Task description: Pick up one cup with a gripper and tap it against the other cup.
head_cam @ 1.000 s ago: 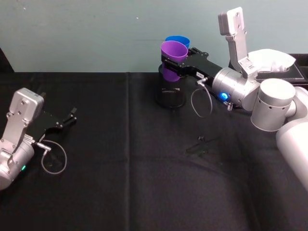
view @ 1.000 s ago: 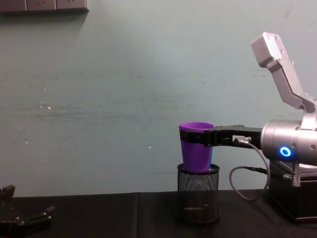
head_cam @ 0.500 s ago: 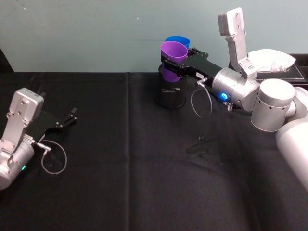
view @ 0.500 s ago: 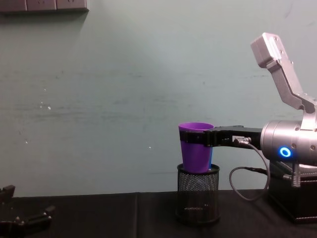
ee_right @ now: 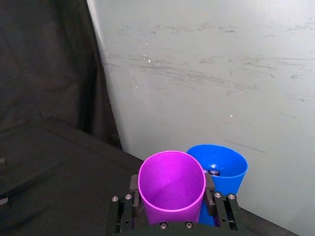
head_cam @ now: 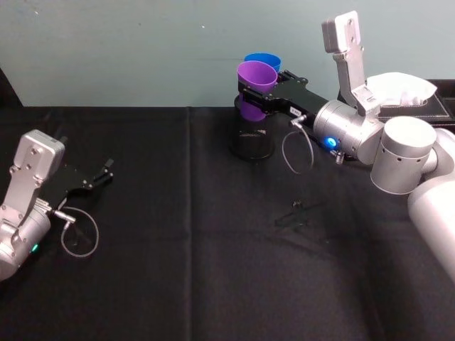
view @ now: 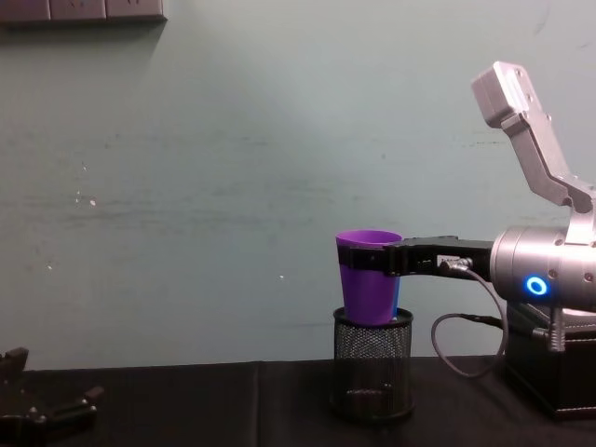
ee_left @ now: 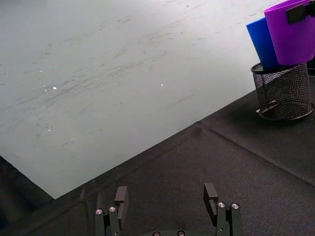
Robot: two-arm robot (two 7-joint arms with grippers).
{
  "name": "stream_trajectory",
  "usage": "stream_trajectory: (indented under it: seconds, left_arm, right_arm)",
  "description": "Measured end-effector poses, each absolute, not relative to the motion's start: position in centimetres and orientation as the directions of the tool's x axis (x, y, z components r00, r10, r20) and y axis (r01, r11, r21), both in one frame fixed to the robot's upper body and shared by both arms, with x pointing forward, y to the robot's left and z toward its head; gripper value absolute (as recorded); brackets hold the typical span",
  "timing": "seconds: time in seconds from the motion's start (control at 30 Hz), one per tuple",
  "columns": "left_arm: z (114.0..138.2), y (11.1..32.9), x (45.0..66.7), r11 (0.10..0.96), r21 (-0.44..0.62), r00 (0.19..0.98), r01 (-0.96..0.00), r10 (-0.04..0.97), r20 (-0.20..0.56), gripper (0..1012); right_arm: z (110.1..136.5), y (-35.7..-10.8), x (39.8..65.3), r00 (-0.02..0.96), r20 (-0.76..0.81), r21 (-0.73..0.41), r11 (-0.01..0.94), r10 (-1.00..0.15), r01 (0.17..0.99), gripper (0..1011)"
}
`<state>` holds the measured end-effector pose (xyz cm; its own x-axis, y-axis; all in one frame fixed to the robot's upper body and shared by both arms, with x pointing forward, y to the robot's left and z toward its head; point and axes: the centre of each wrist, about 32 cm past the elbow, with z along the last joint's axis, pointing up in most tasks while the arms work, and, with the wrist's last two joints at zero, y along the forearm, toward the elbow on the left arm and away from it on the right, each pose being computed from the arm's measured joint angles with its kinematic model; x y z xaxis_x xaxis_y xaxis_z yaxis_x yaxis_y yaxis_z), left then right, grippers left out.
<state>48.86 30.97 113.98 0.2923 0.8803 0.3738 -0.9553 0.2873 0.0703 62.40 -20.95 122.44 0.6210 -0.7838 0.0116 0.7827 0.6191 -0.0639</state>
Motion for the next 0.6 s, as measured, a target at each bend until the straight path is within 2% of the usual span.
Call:
stream_trajectory:
  seconds: [0.6]
  left_arm:
    - [113.98,30.97,48.86,0.287,0.07,0.292,-0.955,0.88,0.374,1005]
  right_arm:
    - [122.43,-20.95,62.4,0.621,0.012,-0.064,0.619,-0.784,0.783,741]
